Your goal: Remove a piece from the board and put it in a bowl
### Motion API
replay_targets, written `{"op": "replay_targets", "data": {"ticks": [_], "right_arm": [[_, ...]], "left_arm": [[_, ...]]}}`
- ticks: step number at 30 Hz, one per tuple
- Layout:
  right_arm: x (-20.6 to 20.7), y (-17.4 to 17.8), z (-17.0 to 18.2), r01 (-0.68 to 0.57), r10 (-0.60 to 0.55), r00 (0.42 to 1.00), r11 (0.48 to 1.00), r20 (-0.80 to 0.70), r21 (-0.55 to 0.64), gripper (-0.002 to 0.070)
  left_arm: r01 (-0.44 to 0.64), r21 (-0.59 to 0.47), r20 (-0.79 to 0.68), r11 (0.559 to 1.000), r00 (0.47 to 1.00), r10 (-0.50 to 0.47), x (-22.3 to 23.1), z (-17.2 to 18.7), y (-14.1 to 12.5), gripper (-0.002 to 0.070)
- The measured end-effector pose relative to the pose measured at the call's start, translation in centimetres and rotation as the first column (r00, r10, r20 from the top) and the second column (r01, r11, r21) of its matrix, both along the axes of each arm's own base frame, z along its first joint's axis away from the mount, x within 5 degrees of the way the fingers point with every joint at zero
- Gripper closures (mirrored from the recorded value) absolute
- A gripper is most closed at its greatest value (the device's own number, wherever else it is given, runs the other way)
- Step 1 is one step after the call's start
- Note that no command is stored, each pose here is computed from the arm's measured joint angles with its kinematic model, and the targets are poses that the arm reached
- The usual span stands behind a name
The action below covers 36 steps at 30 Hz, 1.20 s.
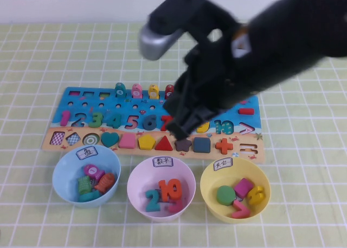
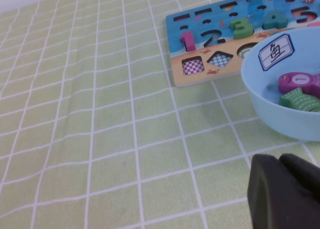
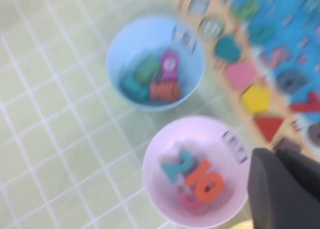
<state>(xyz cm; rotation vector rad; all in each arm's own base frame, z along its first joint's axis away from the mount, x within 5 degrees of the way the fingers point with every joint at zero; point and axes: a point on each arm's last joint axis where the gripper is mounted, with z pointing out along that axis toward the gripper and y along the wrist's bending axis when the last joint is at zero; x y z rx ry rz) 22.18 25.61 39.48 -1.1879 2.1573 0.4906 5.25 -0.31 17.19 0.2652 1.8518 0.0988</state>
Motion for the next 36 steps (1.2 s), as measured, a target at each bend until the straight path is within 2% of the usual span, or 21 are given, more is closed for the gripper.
{"op": "replay_targets", "data": {"ticks": [4,12,18,21,27,32,36], "right_arm": [[-2.3,-2.8,-0.1,0.024,-0.030,0.996,0.997,0.081,0.076,0.0691],[-6.5,-7.5,-2.4,0.038,-0.049,0.993,0.994,0.108,0.102,0.0692],[-9.8,-10.8,-2.8,0.006,-0.005,1.000,1.000,0.016,-0.028,0.0692],[-10.7,-11.6,-2.4,0.000,0.000,1.000,1.000,0.017,-0.026,0.0692],[-10.9,-12.4,-2.8,0.033,-0.069,0.976,0.984,0.209,0.174,0.0693],[-11.2,-13.5,-6.1,0.036,-0.184,0.913,0.925,0.364,0.377,0.0693],[-11.9,-15.9,-9.5,0.093,-0.282,0.871,0.899,0.401,0.429,0.0693]], "left_arm": [[0.000,0.000,0.000,1.000,1.000,0.000,0.0,0.0,0.0,0.0680],[0.000,0.000,0.000,1.000,1.000,0.000,0.0,0.0,0.0,0.0680],[0.000,0.000,0.000,1.000,1.000,0.000,0.0,0.0,0.0,0.0680],[0.000,0.000,0.000,1.000,1.000,0.000,0.0,0.0,0.0,0.0680],[0.000,0.000,0.000,1.000,1.000,0.000,0.0,0.0,0.0,0.0680],[0.000,0.000,0.000,1.000,1.000,0.000,0.0,0.0,0.0,0.0680],[0.000,0.000,0.000,1.000,1.000,0.000,0.0,0.0,0.0,0.0680]]}}
